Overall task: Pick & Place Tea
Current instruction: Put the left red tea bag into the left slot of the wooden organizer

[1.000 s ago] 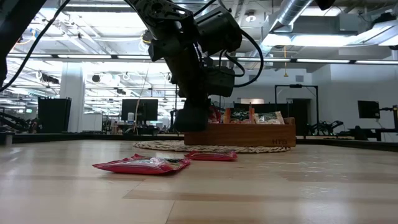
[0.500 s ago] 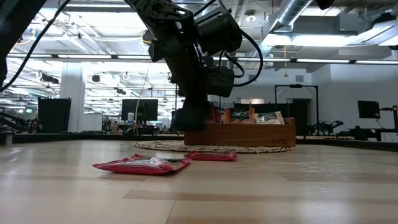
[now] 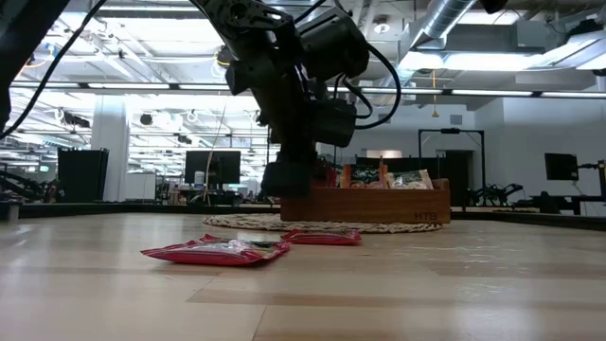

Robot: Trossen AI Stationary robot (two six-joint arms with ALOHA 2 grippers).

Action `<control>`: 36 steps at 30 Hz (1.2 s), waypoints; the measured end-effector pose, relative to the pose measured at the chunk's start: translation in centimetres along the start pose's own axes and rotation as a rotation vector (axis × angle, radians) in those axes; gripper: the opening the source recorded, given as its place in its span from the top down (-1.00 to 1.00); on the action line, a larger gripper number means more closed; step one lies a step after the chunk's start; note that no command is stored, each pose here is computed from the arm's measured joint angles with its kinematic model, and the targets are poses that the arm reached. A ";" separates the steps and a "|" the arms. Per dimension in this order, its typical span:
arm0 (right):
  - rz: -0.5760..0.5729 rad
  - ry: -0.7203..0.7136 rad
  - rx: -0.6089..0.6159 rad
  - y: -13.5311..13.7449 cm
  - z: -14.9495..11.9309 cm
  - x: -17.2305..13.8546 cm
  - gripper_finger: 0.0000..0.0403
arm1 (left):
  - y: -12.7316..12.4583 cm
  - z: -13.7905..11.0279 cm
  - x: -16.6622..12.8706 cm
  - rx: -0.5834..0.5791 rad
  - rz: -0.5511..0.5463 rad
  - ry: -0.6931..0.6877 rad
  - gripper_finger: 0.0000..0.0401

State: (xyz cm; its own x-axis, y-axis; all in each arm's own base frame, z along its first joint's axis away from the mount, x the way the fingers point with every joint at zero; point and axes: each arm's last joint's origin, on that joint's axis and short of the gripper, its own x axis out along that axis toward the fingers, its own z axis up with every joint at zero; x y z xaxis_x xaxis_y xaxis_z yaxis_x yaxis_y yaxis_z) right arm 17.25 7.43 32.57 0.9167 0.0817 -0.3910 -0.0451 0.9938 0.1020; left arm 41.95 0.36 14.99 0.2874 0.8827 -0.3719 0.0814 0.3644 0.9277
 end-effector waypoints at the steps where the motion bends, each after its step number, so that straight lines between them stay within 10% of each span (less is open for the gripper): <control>1: 0.000 0.000 0.000 0.0 0.0 0.0 0.42 | 0.0 0.0 -0.1 0.003 0.000 -0.002 0.47; 31: -0.001 -0.001 0.001 0.0 0.0 0.0 0.42 | 3.3 -0.7 -1.6 -0.335 0.038 -0.013 0.47; 36: 0.001 -0.008 0.004 0.0 0.1 0.0 0.42 | 4.7 -1.4 -2.4 -0.454 -0.152 -0.083 0.47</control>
State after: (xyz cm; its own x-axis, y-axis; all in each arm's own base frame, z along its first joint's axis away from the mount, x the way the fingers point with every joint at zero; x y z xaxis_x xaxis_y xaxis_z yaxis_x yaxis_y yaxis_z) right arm 17.28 7.44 32.64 0.9197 0.0819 -0.3840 -0.0443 0.9934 0.1056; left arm 40.32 0.33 20.21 0.3814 0.7896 -0.4807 -0.2908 0.5961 0.7484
